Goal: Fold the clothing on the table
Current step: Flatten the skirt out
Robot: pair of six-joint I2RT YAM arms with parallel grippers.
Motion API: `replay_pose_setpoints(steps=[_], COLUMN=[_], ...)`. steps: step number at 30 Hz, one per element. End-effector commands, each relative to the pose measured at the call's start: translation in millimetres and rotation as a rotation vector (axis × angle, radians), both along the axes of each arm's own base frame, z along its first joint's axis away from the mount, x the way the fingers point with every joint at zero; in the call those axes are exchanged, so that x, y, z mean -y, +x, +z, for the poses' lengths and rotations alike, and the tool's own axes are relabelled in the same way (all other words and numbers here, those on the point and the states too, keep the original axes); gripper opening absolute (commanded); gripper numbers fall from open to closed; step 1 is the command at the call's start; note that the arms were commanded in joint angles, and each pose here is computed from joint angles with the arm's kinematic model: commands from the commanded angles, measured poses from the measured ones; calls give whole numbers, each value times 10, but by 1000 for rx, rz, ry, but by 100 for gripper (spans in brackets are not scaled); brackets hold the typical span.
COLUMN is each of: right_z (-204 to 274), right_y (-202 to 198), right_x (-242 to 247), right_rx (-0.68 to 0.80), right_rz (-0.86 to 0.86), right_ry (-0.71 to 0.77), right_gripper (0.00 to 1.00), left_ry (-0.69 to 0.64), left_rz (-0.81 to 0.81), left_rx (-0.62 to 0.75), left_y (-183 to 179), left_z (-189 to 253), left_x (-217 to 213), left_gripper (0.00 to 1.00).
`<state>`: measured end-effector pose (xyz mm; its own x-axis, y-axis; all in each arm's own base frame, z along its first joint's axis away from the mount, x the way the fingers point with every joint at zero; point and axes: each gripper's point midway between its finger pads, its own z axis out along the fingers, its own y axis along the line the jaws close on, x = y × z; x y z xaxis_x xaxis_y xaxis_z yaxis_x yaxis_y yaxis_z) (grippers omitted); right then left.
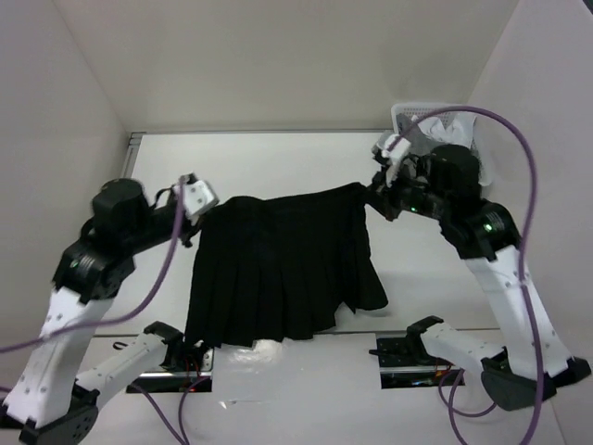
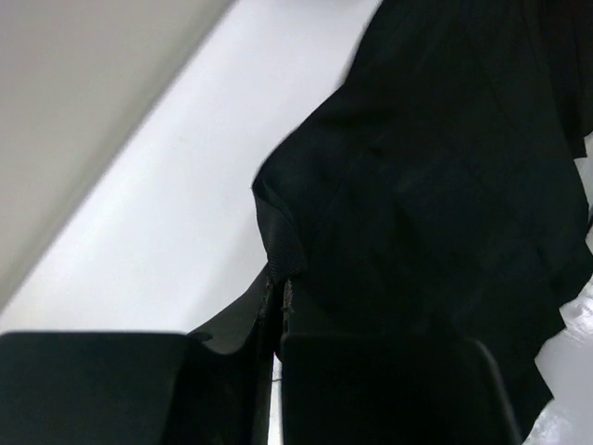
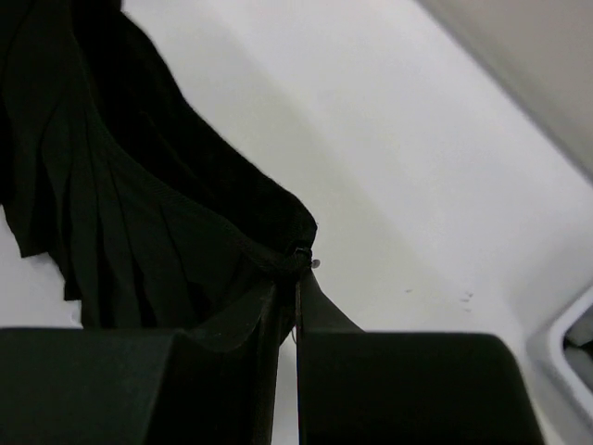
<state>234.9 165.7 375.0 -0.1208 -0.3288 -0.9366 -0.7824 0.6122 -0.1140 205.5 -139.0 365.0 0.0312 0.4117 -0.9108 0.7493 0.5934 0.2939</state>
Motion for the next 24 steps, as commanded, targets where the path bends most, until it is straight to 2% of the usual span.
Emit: replay_pose_setpoints(steps=[1, 2, 4, 5, 10, 15, 19, 20, 21, 23, 24], right_z=[-557, -670, -859, -1054, -1349, -1708, -1885, -1896, -1876, -1883, -1861], right_y=[500, 612, 836, 998, 1629, 2060, 2288, 2337, 2431, 2506, 2554], right_x=[-87, -64, -58, -44, 158, 167, 166, 142, 197, 153, 205], right_rx=[-93, -103, -119, -156, -182, -210, -211, -203, -187, -172, -170], right_rz=[-46, -63, -86, -95, -152, -191, -209, -216, -264, -274, -328], right_ry=[-63, -86, -108, -134, -147, -203, -226, -235, -243, -238, -229], right_gripper=[0, 0, 0, 0, 0, 0, 0, 0, 14, 27, 49], left_ry=[49, 77, 79, 106, 123, 101, 121, 112, 115, 89, 89], left_rz=[13, 21, 58, 80, 218, 312, 354, 366, 386, 413, 453], left_rx=[-44, -116, -144, -200, -227, -182, -193, -184, -170, -149, -134], left_y=[522, 708, 981, 1165, 1843, 2244, 2394, 2455, 2485, 2546, 2585], left_z=[-383, -659, -818, -1051, -1426, -1454, -1602, -1615, -1593, -1528, -1499], left_x=[145, 186, 191, 193, 24, -116, -191, -190, -222, -262, -321], left_gripper=[0, 0, 0, 0, 0, 0, 1, 33, 52, 80, 98])
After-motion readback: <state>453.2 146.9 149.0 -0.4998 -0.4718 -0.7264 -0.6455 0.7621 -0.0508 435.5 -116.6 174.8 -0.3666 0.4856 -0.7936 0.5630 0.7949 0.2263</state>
